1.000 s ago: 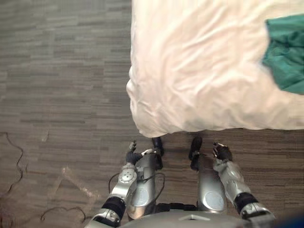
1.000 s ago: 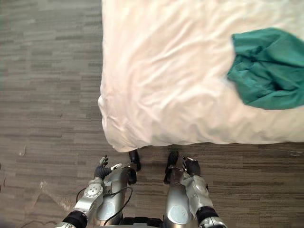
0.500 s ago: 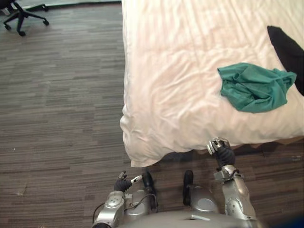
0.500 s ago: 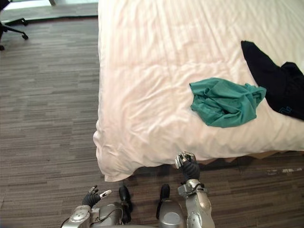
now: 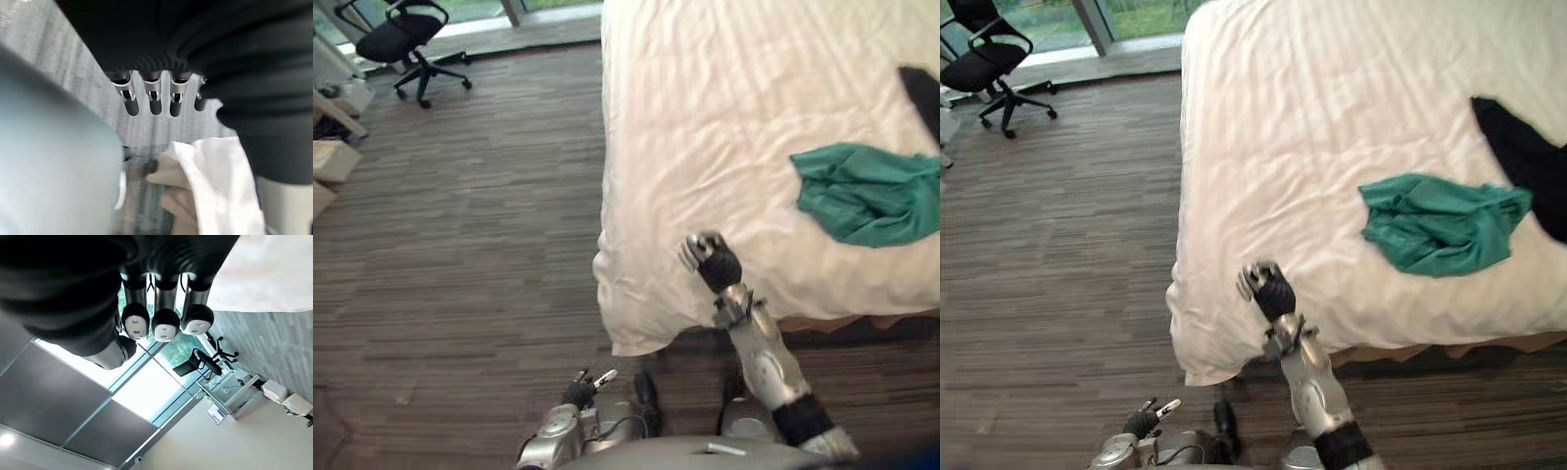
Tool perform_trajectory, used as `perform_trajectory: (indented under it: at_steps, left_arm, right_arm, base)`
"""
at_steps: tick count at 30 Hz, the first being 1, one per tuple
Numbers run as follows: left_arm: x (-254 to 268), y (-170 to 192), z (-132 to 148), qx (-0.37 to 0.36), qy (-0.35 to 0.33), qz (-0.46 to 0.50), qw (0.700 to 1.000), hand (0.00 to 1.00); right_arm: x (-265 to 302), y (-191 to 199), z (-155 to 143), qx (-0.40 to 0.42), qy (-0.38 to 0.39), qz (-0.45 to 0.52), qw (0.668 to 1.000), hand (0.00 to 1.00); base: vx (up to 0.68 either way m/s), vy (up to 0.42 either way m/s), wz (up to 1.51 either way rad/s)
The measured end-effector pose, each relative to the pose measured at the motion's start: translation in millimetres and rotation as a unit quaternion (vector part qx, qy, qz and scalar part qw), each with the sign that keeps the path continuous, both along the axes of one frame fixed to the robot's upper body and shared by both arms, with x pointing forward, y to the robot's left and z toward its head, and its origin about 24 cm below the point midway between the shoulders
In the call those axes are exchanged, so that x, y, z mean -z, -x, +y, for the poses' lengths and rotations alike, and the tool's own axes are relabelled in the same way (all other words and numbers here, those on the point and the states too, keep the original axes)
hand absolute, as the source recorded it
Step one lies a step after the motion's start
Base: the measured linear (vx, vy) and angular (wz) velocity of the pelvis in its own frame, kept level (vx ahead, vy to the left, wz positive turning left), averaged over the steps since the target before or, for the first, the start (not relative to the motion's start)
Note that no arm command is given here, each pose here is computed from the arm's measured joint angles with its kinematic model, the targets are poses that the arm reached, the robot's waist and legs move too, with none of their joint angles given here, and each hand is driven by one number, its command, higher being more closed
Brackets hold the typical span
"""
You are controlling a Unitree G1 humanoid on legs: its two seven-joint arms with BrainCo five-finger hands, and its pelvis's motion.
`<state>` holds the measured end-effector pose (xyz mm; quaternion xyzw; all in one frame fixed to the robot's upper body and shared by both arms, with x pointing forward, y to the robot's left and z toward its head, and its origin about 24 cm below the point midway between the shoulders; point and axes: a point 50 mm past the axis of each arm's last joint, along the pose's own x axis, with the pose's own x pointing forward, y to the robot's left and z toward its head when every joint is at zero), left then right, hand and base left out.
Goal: Tidy the bed and pick cloth on bed and put in laundry
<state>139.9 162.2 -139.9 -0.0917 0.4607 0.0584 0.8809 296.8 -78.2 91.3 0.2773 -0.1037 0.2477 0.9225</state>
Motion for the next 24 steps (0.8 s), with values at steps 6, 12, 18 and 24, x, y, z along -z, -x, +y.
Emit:
perform_trajectory:
  at_steps: [6,12,18,24]
  left_arm:
    - [-20.0,-51.4,-8.4,-0.031,0.020,-0.087,0.995,0.00]
    - [-41.1,-88.8,-34.2,-0.073,0.048,-0.136,0.987,0.00]
    - [-56.7,-109.5,-35.4,-0.109,0.050,-0.148,0.982,0.00]
    - [-64.5,-119.6,-21.6,-0.125,0.029,-0.161,0.979,0.00]
  right_arm:
    - [-32.6,-48.9,-11.1,0.113,-0.009,0.002,0.994,1.00]
    - [-50.6,-42.2,5.2,0.104,-0.060,-0.045,0.992,1.00]
    - [-33.4,-21.8,-19.9,0.124,-0.114,-0.059,0.984,1.00]
    - [15.7,3.8,-62.8,0.181,-0.160,-0.010,0.970,1.00]
  base:
    - [-0.06,-0.046,0.06]
    - [0.02,-0.069,-0.10]
    - [-0.01,-0.062,-0.13]
    - [0.09,0.010,-0.33]
